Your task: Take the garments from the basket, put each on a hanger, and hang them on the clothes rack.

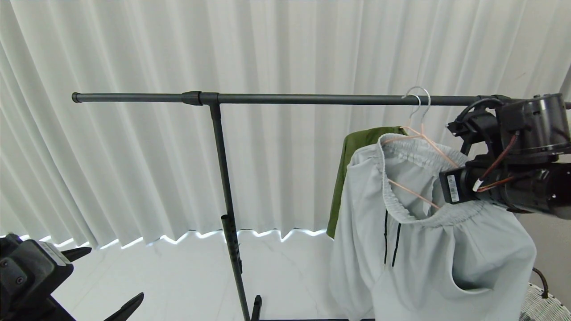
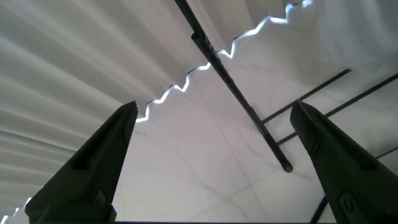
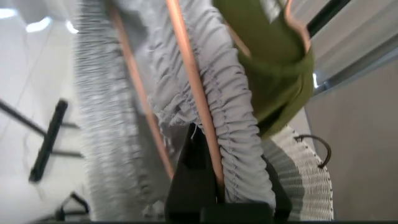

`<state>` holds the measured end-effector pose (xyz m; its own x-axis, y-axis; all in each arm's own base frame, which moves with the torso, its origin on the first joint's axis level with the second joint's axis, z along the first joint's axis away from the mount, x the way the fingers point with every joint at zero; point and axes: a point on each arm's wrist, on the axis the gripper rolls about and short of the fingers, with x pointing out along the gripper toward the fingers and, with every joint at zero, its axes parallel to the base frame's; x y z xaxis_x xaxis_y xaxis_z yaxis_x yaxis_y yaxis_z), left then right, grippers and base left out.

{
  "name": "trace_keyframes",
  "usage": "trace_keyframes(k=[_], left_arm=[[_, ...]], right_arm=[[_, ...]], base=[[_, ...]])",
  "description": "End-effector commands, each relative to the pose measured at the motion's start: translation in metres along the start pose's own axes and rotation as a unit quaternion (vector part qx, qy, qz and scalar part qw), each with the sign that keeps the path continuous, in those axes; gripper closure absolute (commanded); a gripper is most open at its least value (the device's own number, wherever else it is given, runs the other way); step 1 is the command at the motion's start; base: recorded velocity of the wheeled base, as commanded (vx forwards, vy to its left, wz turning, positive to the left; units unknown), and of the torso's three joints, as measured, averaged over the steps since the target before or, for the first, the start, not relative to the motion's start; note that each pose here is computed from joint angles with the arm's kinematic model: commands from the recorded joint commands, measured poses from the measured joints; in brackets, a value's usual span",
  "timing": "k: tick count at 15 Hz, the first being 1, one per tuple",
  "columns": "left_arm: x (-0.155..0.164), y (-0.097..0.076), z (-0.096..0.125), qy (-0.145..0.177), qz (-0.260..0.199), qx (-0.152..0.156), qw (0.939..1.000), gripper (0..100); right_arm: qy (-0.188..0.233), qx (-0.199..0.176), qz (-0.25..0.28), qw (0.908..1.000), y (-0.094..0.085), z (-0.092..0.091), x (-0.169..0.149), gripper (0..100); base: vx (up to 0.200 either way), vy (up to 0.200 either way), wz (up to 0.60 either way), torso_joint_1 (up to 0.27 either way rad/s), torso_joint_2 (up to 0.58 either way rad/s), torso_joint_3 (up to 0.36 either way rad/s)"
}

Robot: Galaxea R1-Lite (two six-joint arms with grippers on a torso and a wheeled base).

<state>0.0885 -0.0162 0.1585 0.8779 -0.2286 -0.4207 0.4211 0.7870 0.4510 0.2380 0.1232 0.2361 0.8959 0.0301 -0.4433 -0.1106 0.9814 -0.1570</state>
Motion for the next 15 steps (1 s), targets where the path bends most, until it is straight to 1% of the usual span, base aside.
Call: trace_keyframes(k=[1, 2, 5, 9, 12, 15], left_arm=[[0.002, 0.001, 0.001, 0.003, -0.001, -0.001, 1.0, 0], [0.002, 0.001, 0.001, 0.004, -0.001, -0.001, 1.0, 0], [0.002, 0.001, 0.001, 0.004, -0.003, 0.001, 1.0, 0], [0.003, -0.001, 0.001, 0.002, -0.011, 0.004, 0.9999, 0], [0.002, -0.003, 0.001, -0.004, -0.021, 0.009, 0.9997, 0], [0.002, -0.005, 0.002, -0.008, -0.026, 0.012, 0.9996, 0]], right_arm=[[-0.006, 0.002, -0.002, 1.0, 0.007, 0.012, 0.015, 100], [-0.012, 0.005, -0.004, 0.9999, 0.007, 0.017, 0.016, 100], [-0.024, 0.006, 0.001, 0.9997, 0.01, 0.022, 0.015, 100], [-0.037, 0.001, 0.03, 0.9989, 0.027, 0.022, 0.014, 100], [-0.034, -0.009, 0.049, 0.9982, 0.042, 0.019, 0.013, 100], [-0.035, -0.01, 0.052, 0.998, 0.05, 0.017, 0.023, 100]], base=[[0.0, 0.0, 0.0, 0.0, 0.0, 0.0], [0.0, 0.0, 0.0, 0.0, 0.0, 0.0], [0.2, 0.0, 0.0, -0.006, 0.0, -0.001], [0.2, 0.0, 0.0, 0.005, 0.0, -0.004], [0.2, 0.0, 0.0, -0.001, 0.0, 0.004], [0.0, 0.0, 0.0, 0.0, 0.0, 0.0]])
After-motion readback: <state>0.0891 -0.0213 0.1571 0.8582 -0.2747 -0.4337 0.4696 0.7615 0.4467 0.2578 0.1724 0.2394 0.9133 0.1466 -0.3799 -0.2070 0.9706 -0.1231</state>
